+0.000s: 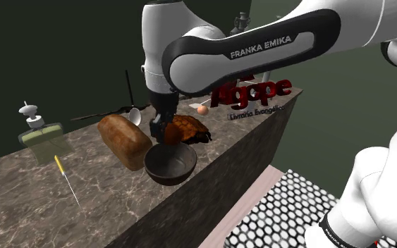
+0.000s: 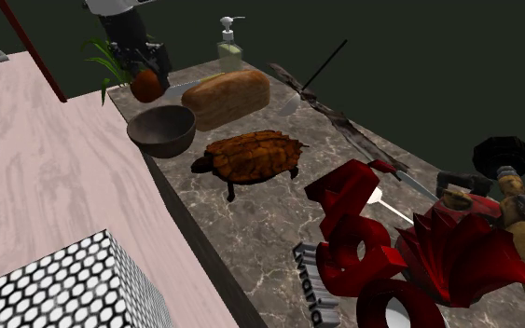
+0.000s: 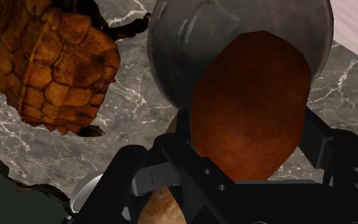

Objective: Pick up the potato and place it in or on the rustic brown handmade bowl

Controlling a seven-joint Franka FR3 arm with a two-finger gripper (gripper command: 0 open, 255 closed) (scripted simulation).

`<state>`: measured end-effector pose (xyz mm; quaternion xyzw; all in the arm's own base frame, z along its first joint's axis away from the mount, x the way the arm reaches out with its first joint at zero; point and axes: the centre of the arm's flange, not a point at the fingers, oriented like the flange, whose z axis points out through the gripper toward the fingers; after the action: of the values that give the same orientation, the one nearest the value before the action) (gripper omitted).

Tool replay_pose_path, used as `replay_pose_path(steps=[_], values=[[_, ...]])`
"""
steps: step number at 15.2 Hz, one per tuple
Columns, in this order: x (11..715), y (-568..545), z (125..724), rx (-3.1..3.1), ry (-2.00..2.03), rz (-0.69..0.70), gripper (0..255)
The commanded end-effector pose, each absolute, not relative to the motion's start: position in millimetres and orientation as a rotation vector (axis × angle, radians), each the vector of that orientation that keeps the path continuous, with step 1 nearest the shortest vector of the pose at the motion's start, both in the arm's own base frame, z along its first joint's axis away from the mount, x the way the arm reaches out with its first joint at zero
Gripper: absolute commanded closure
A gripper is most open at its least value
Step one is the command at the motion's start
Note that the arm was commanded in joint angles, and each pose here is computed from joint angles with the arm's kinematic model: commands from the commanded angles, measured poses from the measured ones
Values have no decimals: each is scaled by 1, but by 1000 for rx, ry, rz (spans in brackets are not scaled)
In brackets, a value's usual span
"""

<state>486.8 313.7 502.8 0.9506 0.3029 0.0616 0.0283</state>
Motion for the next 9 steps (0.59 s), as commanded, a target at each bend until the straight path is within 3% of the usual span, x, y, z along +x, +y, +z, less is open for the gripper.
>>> replay_pose_path(steps=[1, 9], values=[[485, 320, 496, 2935, 931, 191, 255], [485, 320, 454, 2935, 931, 191, 255]])
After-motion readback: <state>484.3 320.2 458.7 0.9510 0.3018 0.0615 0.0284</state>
